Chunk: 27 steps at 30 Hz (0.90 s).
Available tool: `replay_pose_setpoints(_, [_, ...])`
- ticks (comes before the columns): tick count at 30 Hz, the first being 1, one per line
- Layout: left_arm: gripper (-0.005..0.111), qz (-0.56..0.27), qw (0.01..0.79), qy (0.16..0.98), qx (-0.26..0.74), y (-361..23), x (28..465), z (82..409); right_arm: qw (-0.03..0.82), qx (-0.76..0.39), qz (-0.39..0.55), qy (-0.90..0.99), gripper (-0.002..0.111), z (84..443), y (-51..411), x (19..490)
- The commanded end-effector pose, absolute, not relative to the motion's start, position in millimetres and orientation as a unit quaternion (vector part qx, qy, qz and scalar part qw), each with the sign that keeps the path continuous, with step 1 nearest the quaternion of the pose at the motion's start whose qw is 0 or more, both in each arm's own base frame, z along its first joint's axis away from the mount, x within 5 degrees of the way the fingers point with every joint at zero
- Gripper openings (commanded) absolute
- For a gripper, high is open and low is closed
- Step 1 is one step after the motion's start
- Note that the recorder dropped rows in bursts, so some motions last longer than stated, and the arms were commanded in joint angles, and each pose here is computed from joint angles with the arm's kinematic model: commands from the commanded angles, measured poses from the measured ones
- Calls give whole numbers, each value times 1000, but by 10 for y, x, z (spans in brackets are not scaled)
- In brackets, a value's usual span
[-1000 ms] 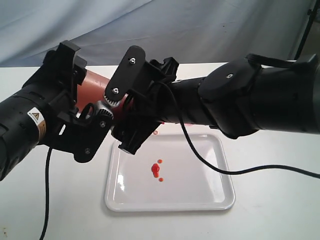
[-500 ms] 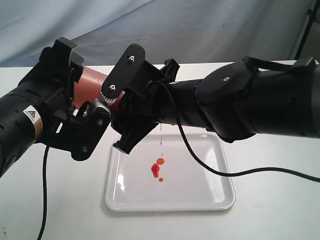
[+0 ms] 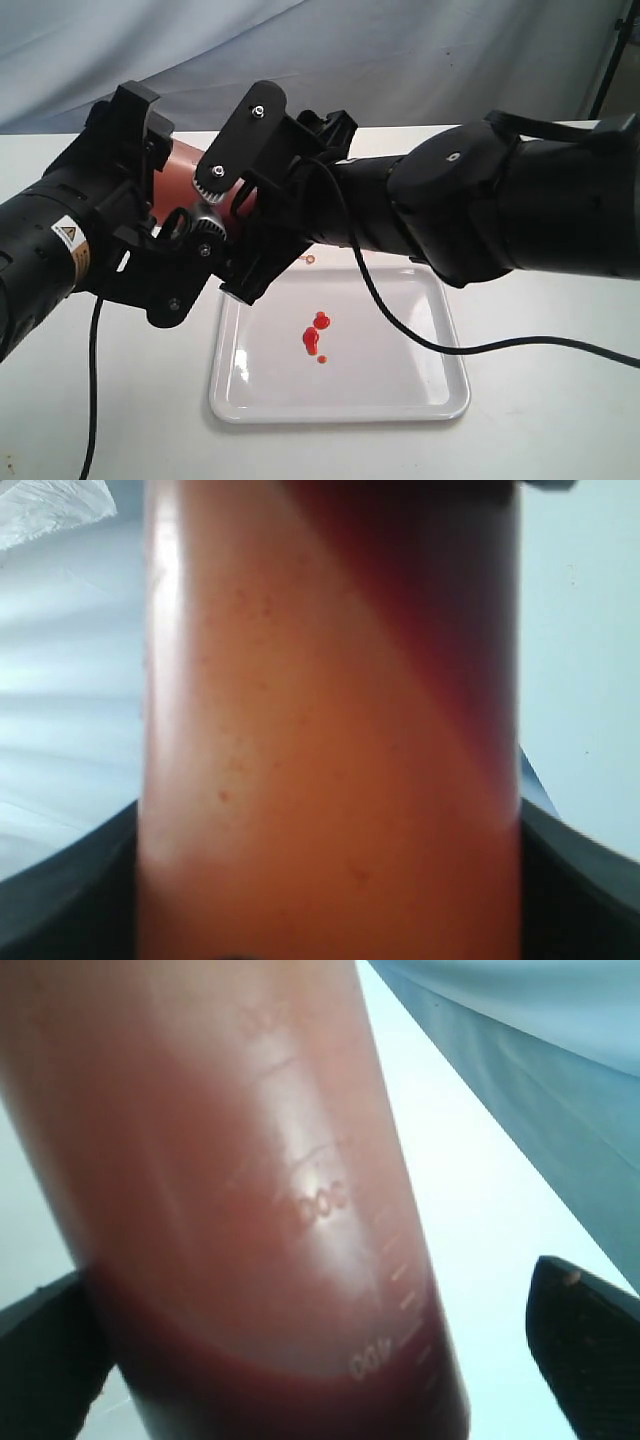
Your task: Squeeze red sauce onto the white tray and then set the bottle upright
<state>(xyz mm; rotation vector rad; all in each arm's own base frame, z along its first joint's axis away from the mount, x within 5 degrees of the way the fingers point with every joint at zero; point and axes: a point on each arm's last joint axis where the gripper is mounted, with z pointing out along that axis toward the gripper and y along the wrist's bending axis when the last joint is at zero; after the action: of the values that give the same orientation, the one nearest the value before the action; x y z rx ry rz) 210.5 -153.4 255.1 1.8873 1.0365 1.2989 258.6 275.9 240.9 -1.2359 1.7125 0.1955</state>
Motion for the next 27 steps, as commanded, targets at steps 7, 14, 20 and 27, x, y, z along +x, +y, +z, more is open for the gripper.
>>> replay_pose_setpoints(7, [0, 501, 321, 404, 695, -1534, 2115, 2619, 510, -519, 92, 680, 105, 2655, 2643, 2386])
replay_pose_setpoints(14, [0, 494, 314, 428, 688, -1505, 2109, 2599, 506, -476, 42, 718, 105, 2524, 2269, 2221])
replay_pose_setpoints(20, [0, 473, 307, 463, 684, -1480, 2093, 2554, 557, -333, 1, 761, 105, 2855, 1842, 2122])
replay_pose_setpoints(27, [0, 441, 295, 515, 674, -1445, 2062, 2486, 593, -297, -5, 749, 105, 3034, 1479, 1858])
